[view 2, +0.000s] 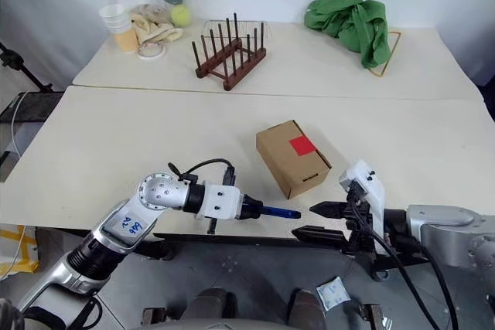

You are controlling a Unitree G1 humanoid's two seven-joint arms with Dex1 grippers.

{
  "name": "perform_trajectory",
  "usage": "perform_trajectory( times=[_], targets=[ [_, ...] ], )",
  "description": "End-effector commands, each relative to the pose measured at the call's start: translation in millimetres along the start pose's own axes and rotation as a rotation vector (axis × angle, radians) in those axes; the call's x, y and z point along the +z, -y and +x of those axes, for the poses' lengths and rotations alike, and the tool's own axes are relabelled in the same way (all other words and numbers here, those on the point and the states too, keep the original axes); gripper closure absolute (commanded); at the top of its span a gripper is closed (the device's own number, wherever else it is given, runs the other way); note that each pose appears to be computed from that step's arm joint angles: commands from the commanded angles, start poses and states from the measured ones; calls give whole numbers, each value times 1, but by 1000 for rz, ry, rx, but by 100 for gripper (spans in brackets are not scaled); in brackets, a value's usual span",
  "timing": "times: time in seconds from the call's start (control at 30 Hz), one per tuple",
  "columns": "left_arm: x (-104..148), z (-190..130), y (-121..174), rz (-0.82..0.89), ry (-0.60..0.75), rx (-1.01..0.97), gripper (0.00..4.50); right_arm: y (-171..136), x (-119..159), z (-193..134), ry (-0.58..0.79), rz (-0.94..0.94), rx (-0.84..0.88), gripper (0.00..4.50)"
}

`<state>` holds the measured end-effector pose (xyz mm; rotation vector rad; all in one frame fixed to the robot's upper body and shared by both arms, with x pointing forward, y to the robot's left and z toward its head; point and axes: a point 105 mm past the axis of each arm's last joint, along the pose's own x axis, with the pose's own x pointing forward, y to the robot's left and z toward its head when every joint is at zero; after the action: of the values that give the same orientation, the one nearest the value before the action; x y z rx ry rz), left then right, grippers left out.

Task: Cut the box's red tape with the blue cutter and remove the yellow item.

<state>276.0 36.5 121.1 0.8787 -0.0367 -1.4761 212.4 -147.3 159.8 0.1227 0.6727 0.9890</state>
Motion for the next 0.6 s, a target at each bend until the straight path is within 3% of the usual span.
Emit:
perform_trajectory(
  times=[0.03,0.27,0.6],
  targets=[
    [18,3,-10,81,54,9,405,1,6,7,-2,64,-41,3],
    [25,9,-9,97,75,5,405,3,18,22,29,240,-38,3],
    [28,11,-12,97,79,24,405,8,18,36,13,273,-53,3]
  ],
)
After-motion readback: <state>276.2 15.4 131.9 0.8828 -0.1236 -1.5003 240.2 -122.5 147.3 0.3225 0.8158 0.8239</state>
